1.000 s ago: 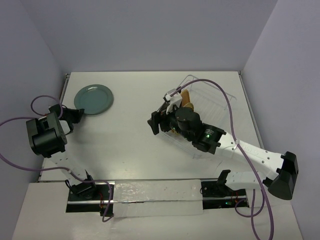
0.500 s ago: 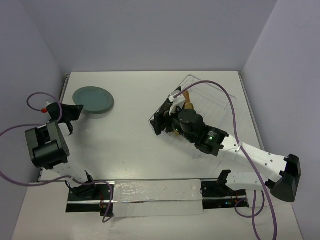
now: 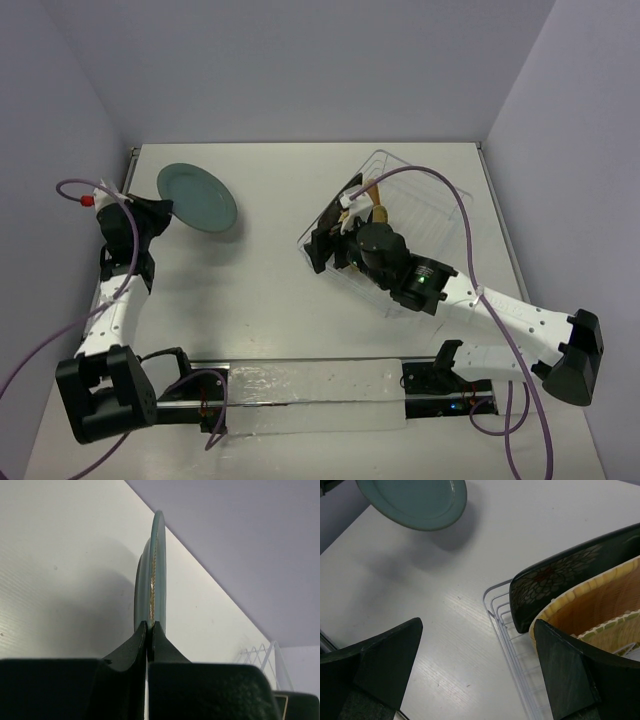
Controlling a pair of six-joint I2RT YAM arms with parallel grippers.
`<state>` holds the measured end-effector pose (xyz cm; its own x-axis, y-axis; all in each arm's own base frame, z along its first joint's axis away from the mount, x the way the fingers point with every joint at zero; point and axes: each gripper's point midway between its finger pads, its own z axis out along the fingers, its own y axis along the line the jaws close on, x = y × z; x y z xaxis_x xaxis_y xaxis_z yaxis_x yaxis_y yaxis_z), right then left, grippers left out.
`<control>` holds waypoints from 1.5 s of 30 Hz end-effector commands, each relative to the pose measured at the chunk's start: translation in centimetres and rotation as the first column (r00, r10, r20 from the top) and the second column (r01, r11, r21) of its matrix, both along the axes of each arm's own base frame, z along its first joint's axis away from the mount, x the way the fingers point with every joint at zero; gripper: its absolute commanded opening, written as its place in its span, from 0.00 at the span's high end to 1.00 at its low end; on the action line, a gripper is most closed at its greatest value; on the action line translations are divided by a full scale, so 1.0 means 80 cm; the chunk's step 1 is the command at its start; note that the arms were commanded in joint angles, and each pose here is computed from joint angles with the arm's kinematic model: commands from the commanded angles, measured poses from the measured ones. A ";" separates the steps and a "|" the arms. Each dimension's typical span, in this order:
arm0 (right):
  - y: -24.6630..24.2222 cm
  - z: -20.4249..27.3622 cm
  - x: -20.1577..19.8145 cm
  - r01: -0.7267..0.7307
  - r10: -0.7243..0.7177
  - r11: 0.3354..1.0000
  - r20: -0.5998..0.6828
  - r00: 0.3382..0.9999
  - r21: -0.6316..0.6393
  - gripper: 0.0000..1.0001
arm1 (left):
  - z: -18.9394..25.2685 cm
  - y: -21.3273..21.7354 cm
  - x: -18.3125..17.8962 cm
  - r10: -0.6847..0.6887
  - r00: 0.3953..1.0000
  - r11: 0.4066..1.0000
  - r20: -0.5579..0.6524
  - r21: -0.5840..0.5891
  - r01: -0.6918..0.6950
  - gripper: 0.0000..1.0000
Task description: Load the plates into the dish rack
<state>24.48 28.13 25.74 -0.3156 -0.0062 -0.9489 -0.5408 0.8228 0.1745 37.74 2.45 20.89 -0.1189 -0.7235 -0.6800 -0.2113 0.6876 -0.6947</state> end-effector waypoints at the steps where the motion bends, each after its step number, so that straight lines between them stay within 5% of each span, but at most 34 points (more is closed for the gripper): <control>1: 0.000 0.012 0.001 0.019 -0.020 0.998 0.012 1.000 0.053 0.00 | 0.087 -0.052 -0.017 -0.201 0.966 0.978 0.162 0.084 0.190 1.00; 13: 0.031 -0.004 0.000 0.013 0.003 0.991 -0.116 0.993 0.132 0.00 | 0.168 -0.130 -0.117 -0.410 0.849 0.907 0.335 0.050 0.418 1.00; 22: 0.042 -0.035 -0.003 0.020 0.033 0.980 -0.259 0.965 0.199 0.00 | 0.183 -0.135 -0.154 -0.404 0.852 0.905 0.333 0.014 0.424 1.00; 29: 0.084 -0.101 -0.027 0.016 0.150 0.948 -0.491 0.858 0.318 0.00 | 0.150 -0.131 -0.146 -0.380 0.886 0.914 0.268 -0.042 0.405 1.00; 39: 0.078 -0.078 -0.025 -0.002 0.116 0.962 -0.404 0.907 0.272 0.00 | 0.052 -0.109 -0.126 -0.281 0.957 0.950 0.077 -0.122 0.288 1.00; 45: 0.080 -0.064 -0.022 -0.045 0.092 0.988 -0.324 0.942 0.149 0.00 | 0.056 -0.062 -0.115 -0.078 0.996 0.994 0.031 -0.073 0.080 1.00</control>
